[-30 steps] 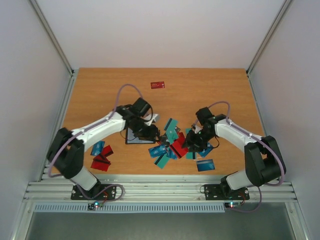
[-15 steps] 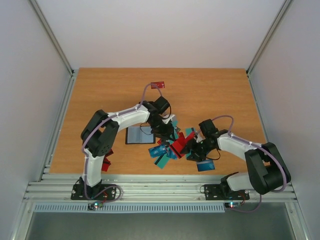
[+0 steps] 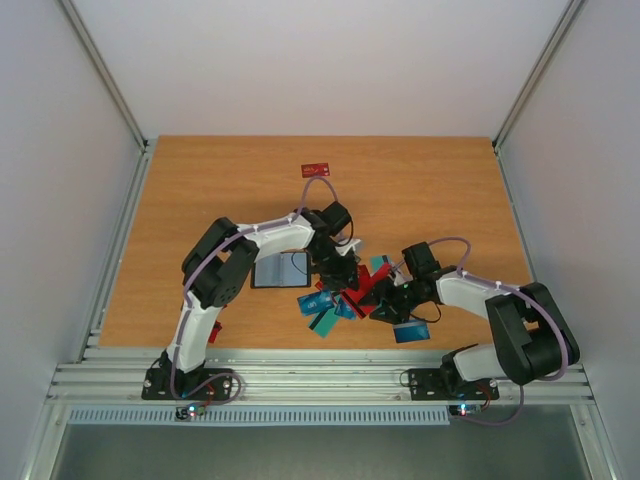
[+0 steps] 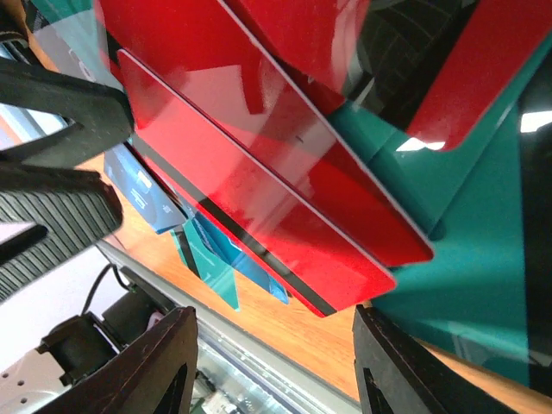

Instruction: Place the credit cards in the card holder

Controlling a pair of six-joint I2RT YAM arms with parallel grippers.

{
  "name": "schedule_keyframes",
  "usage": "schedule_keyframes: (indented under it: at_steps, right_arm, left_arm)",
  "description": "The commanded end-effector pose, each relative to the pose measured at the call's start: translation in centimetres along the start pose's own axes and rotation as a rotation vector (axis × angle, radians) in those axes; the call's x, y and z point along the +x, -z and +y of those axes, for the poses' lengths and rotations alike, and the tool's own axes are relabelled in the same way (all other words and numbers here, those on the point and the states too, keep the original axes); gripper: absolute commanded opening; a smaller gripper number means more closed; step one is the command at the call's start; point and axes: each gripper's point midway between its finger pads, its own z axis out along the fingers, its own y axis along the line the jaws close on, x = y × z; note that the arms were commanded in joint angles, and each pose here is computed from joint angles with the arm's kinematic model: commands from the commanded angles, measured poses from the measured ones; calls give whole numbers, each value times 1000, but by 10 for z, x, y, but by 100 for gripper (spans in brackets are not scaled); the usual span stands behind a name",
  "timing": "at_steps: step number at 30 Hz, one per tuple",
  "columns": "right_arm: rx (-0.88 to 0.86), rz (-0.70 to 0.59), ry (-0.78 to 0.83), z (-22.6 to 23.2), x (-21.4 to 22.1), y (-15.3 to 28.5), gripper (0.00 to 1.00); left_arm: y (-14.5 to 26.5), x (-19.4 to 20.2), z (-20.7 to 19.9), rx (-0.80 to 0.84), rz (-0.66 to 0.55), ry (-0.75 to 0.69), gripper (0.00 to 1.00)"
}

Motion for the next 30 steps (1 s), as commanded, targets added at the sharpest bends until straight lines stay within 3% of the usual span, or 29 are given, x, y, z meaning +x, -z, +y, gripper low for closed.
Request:
schedule_keyframes:
  at_steps: [1,13,23,30]
  right_arm:
    - [14,-36,-16,-11,-10,-2,51]
    - [-90,-59,31,3,-19,0,50]
    - [-79,-41,14,0,-21,-5,46]
    - [-31,-20,11,-12,-19,-9,44]
  left_arm:
    - [-29,19,17,-20,70,11,41]
    - [-38,38,26,-18,112,62,38]
    - [-26,43,-3,108,106,19,36]
    - [-6,52,-30,218,108,-91,35]
